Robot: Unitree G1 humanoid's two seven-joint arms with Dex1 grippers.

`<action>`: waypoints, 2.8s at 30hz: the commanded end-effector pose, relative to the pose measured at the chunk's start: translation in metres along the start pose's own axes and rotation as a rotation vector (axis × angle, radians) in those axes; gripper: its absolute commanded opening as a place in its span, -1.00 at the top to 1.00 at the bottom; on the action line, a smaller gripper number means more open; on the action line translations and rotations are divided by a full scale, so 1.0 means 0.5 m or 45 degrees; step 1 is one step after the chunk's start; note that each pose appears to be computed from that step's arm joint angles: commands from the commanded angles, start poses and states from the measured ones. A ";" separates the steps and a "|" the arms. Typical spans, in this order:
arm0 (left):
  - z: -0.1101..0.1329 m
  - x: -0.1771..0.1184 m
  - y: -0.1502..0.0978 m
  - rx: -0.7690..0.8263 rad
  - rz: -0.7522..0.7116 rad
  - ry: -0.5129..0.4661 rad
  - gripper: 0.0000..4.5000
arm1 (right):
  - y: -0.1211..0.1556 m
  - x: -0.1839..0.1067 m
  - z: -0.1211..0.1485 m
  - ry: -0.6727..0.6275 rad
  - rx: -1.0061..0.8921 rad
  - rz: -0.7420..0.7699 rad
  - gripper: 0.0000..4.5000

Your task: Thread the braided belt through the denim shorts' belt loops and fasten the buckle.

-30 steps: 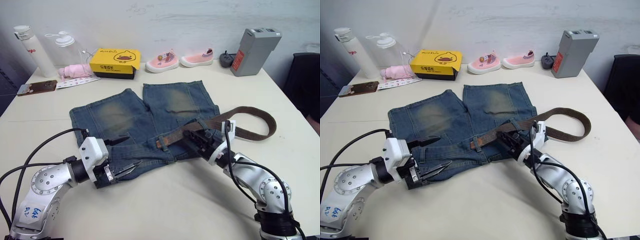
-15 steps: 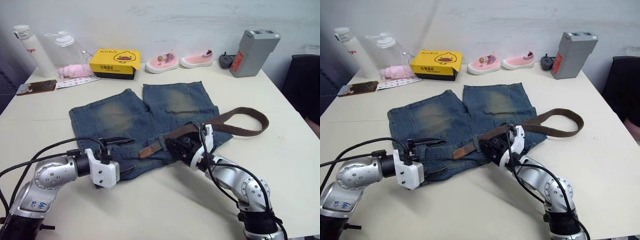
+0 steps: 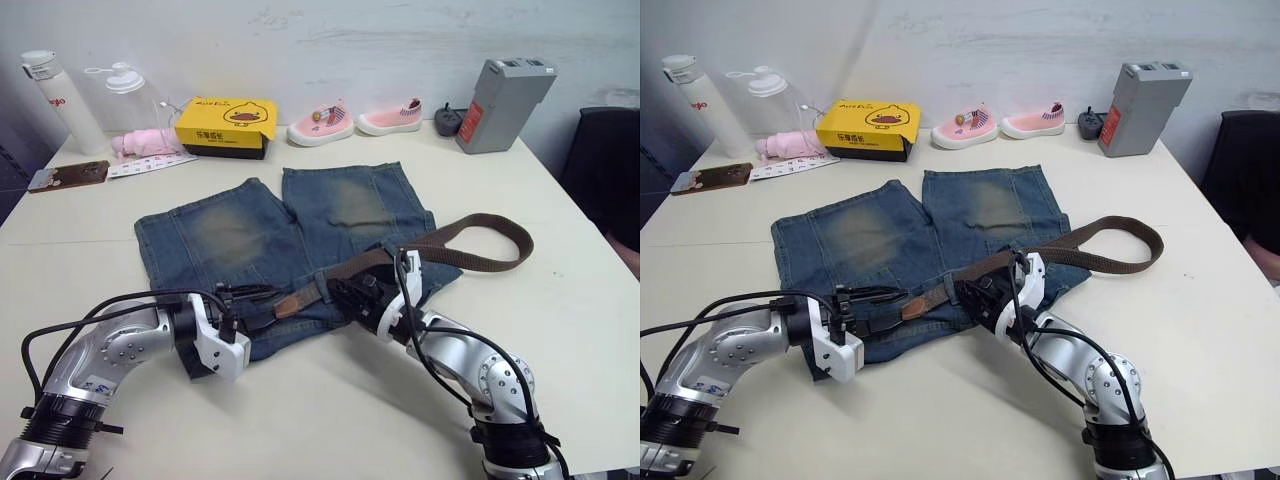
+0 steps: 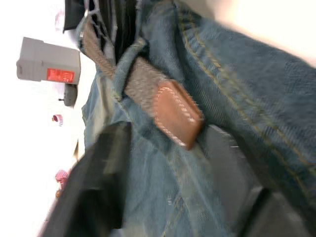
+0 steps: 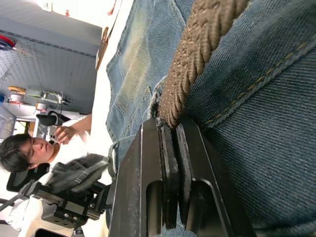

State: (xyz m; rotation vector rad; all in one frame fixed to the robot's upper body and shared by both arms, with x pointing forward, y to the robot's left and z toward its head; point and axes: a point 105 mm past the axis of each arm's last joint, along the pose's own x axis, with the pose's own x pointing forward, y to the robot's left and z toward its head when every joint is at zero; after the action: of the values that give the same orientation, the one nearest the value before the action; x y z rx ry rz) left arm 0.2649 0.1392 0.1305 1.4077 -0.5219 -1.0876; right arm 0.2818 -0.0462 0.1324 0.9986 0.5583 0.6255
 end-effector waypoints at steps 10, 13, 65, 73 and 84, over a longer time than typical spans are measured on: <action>0.000 0.009 0.026 0.078 0.048 0.004 0.97 | 0.015 -0.002 0.005 -0.015 -0.029 0.040 1.00; -0.003 0.007 0.029 0.081 0.061 0.015 0.97 | 0.021 -0.004 0.008 -0.026 -0.042 0.053 1.00; 0.036 -0.040 0.025 0.008 0.138 -0.010 1.00 | -0.200 -0.232 0.208 0.456 -2.283 -0.742 0.98; 0.041 -0.033 0.030 0.023 0.155 -0.034 1.00 | -0.135 -0.251 0.214 0.278 -2.016 -0.645 0.16; 0.056 -0.041 0.066 0.177 0.295 -0.050 1.00 | 0.068 -0.244 0.063 0.448 -0.989 0.202 -0.91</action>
State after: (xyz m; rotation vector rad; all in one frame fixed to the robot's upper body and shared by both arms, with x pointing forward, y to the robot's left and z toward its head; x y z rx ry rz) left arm 0.2435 0.1400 0.1507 1.3664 -0.6648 -0.9800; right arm 0.2457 -0.1846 0.1880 -0.1088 0.4054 0.7992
